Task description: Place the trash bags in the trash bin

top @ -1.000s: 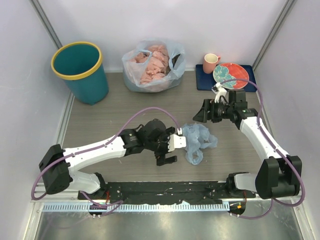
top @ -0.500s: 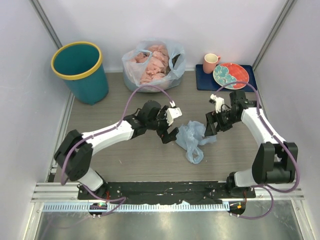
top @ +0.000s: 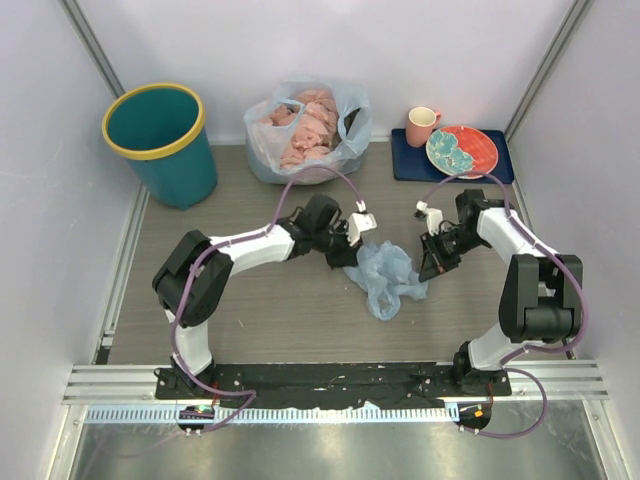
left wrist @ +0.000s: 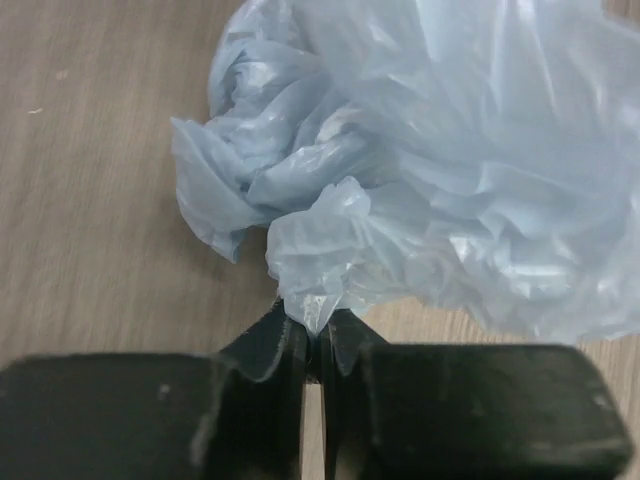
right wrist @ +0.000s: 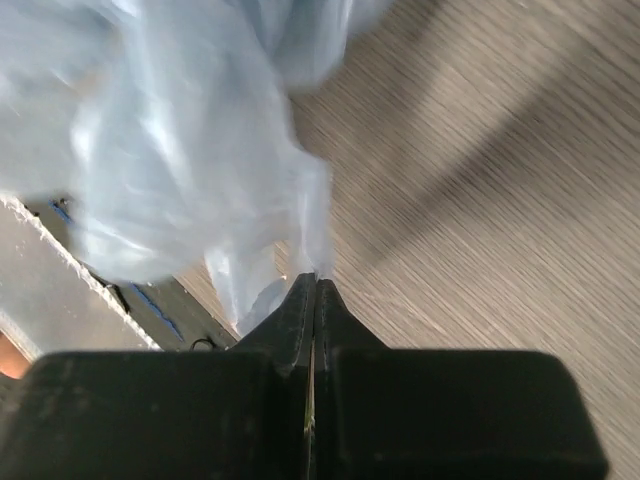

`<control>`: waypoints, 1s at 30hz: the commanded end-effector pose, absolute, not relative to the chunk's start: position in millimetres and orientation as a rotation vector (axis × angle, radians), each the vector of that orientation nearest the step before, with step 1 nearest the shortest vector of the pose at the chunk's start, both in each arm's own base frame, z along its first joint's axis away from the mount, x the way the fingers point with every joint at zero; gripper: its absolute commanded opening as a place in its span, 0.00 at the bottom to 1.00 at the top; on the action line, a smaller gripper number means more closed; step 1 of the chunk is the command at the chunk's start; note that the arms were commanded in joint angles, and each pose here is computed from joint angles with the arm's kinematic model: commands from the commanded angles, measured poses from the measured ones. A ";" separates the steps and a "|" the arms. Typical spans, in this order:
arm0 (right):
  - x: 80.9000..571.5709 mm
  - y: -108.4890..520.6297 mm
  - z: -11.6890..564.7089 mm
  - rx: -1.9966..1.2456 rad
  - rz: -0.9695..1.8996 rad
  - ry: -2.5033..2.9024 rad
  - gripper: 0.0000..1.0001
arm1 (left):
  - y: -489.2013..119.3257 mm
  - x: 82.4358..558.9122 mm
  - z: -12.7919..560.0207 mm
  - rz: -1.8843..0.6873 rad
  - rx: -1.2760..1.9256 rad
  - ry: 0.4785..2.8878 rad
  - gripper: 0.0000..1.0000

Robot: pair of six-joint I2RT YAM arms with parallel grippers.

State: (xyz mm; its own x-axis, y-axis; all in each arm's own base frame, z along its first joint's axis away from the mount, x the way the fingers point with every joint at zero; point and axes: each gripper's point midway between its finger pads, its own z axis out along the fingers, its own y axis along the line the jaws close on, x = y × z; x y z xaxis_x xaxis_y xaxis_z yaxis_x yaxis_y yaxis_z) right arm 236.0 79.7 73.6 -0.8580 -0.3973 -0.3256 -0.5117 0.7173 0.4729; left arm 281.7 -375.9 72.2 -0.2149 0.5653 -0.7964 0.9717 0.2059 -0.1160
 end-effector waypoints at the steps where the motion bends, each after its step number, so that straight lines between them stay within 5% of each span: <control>1: 244.2 57.6 89.8 -0.693 0.774 2.671 0.01 | -346.5 327.3 106.6 -0.915 1.312 1.911 0.06; 7: 276.0 64.4 110.9 -0.554 0.747 2.541 0.01 | -310.2 349.6 133.6 -0.946 1.334 1.954 0.01; 11: 297.4 72.2 118.5 -0.432 0.790 2.484 0.01 | -301.8 349.1 140.0 -0.938 1.243 2.017 0.50; 18: 298.4 77.5 115.5 -0.310 0.846 2.508 0.01 | -274.0 330.2 164.0 -1.015 0.649 2.173 0.89; 25: 291.3 82.7 115.5 -0.267 0.886 2.516 0.01 | -286.4 254.8 127.3 -1.130 0.331 2.382 0.93; 30: 282.9 91.3 121.4 -0.236 0.963 2.502 0.01 | -325.8 237.0 121.4 -1.208 0.315 2.296 1.00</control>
